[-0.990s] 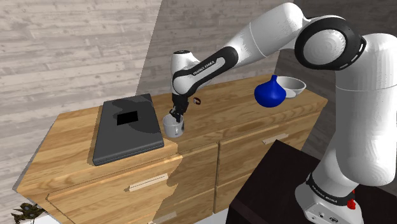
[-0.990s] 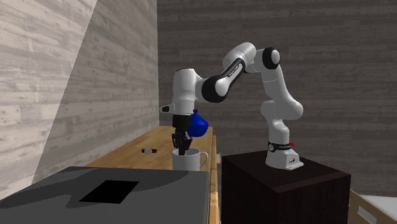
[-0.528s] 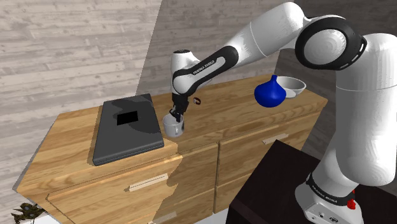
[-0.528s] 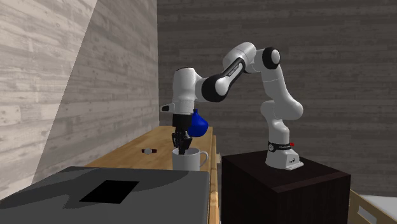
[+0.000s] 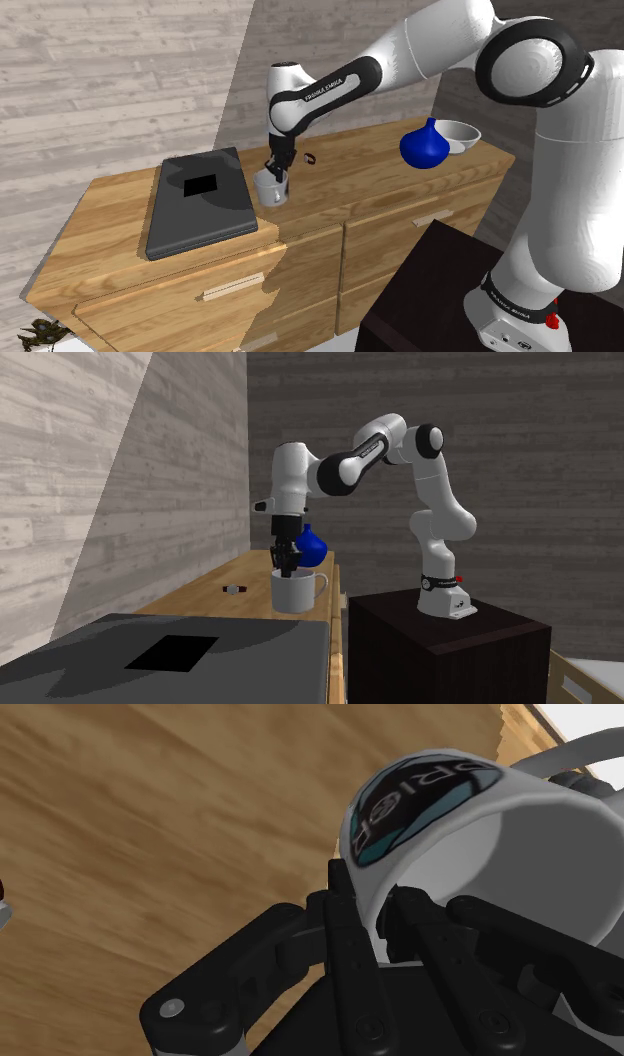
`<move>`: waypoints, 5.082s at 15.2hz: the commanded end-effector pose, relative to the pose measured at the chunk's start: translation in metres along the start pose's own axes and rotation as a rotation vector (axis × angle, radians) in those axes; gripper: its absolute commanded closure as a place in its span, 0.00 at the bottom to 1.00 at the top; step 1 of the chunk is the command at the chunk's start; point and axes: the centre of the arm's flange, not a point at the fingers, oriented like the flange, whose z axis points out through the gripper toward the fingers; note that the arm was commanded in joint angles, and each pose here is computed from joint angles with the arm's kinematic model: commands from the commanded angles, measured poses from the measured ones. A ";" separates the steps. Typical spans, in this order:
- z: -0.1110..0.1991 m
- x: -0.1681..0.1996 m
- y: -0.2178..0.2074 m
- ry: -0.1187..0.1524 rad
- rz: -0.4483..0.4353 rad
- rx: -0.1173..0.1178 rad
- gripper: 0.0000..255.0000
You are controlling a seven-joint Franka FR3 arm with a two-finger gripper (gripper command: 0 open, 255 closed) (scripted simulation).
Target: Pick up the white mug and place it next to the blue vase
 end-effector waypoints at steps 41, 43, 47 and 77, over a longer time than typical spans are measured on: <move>-0.218 0.023 -0.013 0.000 0.000 0.000 1.00; -0.221 0.015 0.012 0.000 0.000 0.000 1.00; -0.225 0.001 0.063 0.000 0.000 0.000 1.00; -0.259 -0.110 0.442 0.000 0.000 0.000 1.00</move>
